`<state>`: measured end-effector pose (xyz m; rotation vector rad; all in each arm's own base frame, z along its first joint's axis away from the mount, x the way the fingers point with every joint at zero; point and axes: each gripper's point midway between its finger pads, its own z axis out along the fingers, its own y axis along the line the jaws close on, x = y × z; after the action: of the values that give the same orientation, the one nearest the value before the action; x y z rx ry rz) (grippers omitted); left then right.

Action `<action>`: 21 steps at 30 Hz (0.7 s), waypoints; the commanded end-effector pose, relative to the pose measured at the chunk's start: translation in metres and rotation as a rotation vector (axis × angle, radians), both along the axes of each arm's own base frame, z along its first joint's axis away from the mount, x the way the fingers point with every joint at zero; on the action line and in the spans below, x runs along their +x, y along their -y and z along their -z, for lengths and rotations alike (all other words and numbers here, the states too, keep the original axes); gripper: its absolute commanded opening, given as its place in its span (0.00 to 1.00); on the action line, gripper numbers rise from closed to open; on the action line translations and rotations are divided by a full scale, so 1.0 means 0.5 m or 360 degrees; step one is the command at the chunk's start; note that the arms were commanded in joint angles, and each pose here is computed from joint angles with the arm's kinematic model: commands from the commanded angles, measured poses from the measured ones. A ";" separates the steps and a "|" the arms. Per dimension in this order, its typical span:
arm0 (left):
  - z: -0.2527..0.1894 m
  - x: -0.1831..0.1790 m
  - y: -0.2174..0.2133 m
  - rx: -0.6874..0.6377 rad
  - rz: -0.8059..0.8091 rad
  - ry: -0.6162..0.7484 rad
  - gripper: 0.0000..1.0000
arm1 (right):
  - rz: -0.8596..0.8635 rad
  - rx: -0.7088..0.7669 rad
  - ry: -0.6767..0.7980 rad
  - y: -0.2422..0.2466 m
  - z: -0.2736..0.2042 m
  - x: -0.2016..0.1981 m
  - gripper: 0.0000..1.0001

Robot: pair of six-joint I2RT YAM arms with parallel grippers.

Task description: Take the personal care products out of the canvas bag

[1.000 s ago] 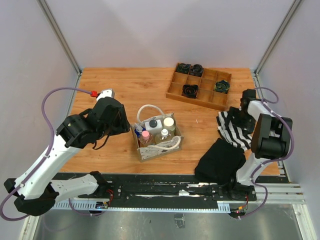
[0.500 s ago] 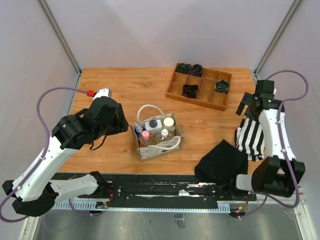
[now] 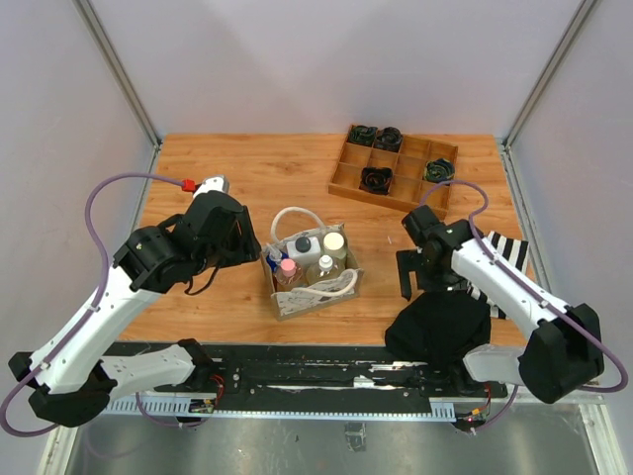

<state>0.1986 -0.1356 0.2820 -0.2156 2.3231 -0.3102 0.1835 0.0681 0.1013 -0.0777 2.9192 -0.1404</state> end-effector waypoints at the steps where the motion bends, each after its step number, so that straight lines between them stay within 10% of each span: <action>1: -0.004 -0.003 0.002 -0.0032 -0.0003 0.0020 0.61 | 0.0085 -0.0224 -0.0211 0.030 0.030 -0.087 0.99; 12: -0.037 -0.012 -0.008 -0.0075 -0.0015 0.0063 0.61 | 0.0148 -0.0232 -0.0429 -0.002 0.151 -0.085 0.98; 21: -0.053 -0.030 -0.044 -0.0069 -0.0086 0.0088 0.61 | 0.0307 -0.0004 -0.0203 -0.027 0.188 0.095 0.98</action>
<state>0.1906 -0.1270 0.2917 -0.2407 2.3050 -0.3282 0.1475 0.0691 0.0236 0.0352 3.2967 -0.3700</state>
